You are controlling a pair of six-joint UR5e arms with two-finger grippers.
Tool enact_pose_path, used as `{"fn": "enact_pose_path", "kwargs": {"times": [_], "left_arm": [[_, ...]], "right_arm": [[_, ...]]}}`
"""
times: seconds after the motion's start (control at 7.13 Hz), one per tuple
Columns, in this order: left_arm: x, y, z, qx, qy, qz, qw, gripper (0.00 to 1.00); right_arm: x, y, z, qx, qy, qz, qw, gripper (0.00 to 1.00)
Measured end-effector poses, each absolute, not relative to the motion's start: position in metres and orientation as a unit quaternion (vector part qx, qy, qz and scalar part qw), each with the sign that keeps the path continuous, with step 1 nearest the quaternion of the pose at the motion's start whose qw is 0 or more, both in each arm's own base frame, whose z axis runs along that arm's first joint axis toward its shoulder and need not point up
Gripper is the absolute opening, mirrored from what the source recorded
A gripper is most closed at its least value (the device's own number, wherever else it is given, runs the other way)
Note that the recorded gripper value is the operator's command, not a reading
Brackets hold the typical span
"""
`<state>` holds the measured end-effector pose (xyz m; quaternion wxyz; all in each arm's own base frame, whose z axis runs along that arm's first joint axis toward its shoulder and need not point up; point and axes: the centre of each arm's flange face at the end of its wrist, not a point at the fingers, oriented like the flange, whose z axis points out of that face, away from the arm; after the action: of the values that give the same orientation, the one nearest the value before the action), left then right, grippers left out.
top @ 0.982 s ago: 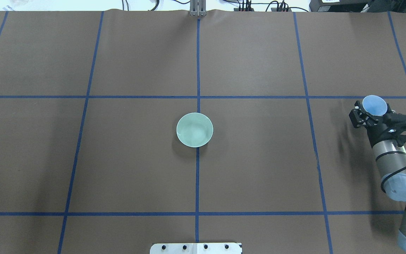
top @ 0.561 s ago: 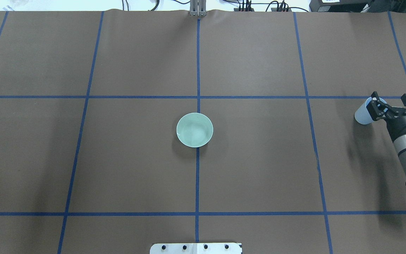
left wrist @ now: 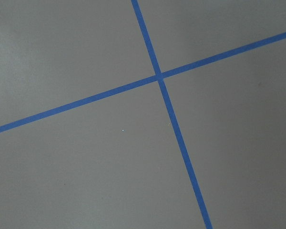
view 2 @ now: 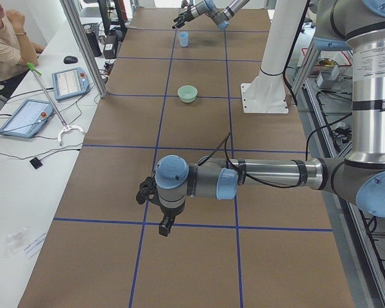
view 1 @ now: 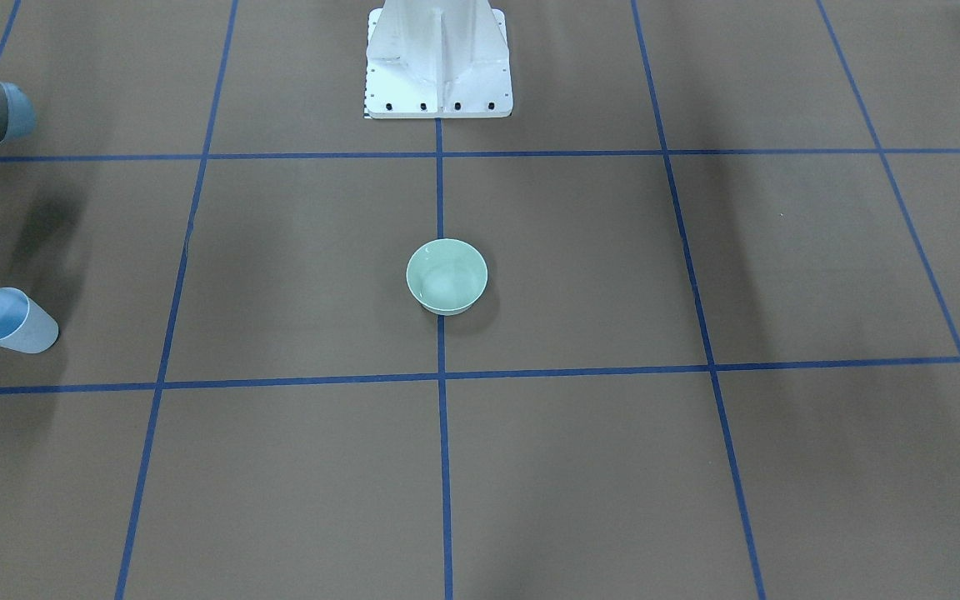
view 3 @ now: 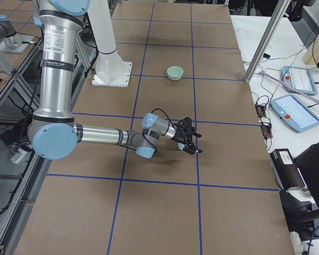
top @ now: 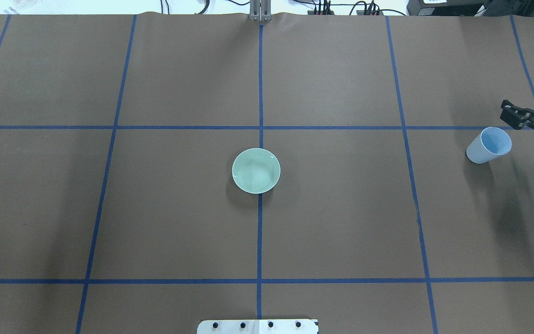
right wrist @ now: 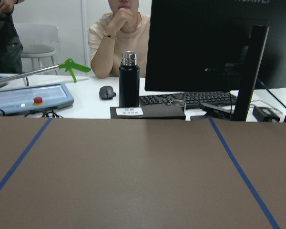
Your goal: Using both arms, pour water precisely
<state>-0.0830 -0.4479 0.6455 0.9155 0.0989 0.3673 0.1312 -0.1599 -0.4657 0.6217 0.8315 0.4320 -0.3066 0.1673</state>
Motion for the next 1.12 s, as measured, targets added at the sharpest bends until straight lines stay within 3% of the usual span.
{"fn": "enact_pose_path", "kwargs": {"times": [1.12], "left_arm": [[-0.083,-0.436,0.665,0.08,0.37,0.124,0.917,1.0]], "right_arm": [[0.058,-0.562,0.62,0.147,-0.318,-0.128,0.928,1.0]]}}
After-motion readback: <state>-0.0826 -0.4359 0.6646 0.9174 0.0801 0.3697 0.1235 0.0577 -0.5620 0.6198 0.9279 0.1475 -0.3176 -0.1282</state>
